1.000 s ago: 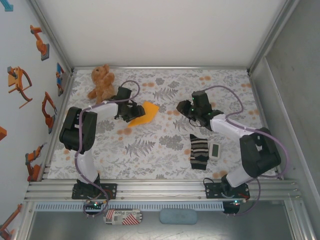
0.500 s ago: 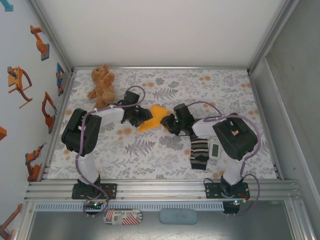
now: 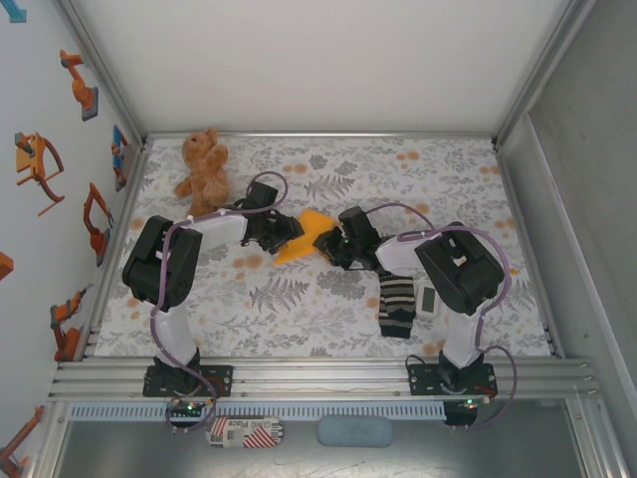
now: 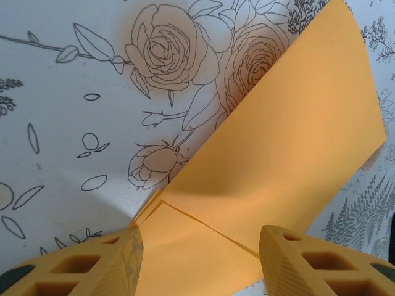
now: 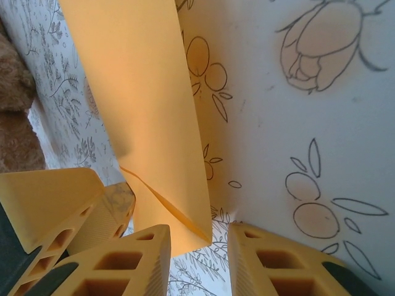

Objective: Fold a paper plane with a square sheet of paper (pick it up from the middle)
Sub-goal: Fold the wing for the fifth time at the center of the table.

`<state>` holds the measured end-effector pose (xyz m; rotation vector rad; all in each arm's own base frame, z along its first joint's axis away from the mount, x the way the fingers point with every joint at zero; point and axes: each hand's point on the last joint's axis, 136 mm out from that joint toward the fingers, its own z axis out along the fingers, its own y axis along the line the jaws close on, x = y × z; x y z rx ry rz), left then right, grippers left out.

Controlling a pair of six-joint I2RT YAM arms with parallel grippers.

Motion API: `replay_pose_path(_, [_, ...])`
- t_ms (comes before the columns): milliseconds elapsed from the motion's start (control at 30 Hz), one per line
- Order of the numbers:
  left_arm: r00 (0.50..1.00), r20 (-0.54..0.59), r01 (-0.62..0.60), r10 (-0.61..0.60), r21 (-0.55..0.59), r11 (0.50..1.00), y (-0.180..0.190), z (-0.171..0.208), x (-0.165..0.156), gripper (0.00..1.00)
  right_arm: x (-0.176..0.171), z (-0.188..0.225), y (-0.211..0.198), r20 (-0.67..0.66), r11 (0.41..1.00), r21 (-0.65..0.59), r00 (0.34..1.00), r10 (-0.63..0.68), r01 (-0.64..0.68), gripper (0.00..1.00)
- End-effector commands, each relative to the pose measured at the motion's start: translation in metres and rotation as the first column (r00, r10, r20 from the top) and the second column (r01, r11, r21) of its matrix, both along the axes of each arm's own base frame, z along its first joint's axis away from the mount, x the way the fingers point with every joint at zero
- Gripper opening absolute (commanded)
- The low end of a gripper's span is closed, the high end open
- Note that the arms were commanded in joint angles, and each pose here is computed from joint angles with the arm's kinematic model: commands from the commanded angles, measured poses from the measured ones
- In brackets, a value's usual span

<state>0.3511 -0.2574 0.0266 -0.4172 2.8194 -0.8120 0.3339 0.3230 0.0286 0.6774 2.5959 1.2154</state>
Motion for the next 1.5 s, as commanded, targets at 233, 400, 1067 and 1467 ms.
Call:
replay_pose_path(233, [0.994, -0.11, -0.012, 0.017, 0.048, 0.999, 0.012, -0.019, -0.023, 0.57, 0.01, 0.014, 0.021, 0.045, 0.997, 0.076, 0.999, 0.013, -0.016, 0.21])
replay_pose_path(400, [0.994, -0.109, -0.011, 0.016, 0.043, 0.999, 0.012, -0.017, -0.022, 0.58, 0.011, 0.013, 0.02, 0.056, 0.997, 0.076, 0.998, 0.007, -0.011, 0.18])
replay_pose_path(1067, [0.932, 0.287, 0.215, -0.221, 0.055, 0.975, 0.001, 0.063, -0.003, 0.68, 0.022, 0.047, -0.026, 0.144, 0.998, -0.031, 0.988, -0.056, 0.061, 0.0])
replay_pose_path(1467, [0.682, 0.522, 0.426, -0.512, 0.286, 0.858, -0.035, 0.073, -0.02, 0.76, 0.024, 0.066, -0.048, 0.078, 0.998, 0.002, 0.995, -0.063, 0.063, 0.0])
